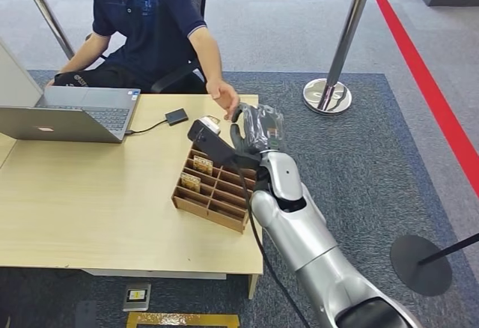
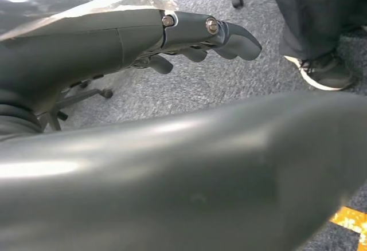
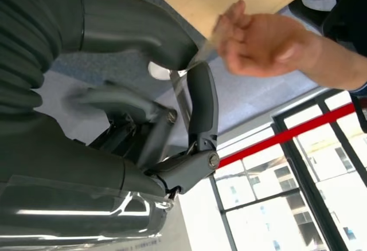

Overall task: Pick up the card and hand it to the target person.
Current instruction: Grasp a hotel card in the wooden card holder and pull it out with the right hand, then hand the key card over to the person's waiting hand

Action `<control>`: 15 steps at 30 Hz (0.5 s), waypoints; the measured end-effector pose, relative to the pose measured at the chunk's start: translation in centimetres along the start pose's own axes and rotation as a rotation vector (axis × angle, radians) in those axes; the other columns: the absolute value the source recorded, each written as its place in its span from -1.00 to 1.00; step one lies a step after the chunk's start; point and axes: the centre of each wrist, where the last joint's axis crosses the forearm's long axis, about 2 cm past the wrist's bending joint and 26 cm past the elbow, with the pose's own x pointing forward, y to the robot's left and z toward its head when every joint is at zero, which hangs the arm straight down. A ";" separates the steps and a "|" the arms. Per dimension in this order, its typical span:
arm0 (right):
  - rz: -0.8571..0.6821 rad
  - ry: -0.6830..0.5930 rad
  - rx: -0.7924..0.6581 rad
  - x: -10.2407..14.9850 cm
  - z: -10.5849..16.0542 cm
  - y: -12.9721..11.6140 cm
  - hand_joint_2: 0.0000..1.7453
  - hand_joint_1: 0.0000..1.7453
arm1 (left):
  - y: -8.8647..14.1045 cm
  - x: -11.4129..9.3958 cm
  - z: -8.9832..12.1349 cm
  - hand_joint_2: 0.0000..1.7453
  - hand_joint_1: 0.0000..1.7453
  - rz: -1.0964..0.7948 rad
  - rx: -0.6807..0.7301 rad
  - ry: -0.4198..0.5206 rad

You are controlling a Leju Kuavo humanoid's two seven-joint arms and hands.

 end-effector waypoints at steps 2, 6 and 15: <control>0.038 -0.019 -0.010 0.5 -0.7 -0.4 1.00 1.00 | 0.0 -0.1 0.0 -1.00 -1.00 0.000 0.004 -0.019; 0.065 -0.042 -0.008 1.3 -1.8 -0.7 1.00 1.00 | -0.1 -0.6 0.1 -1.00 -1.00 0.000 0.011 -0.025; 0.063 -0.084 0.028 3.0 -2.7 -0.8 1.00 1.00 | -0.1 -0.8 0.1 -1.00 -1.00 0.002 0.013 -0.004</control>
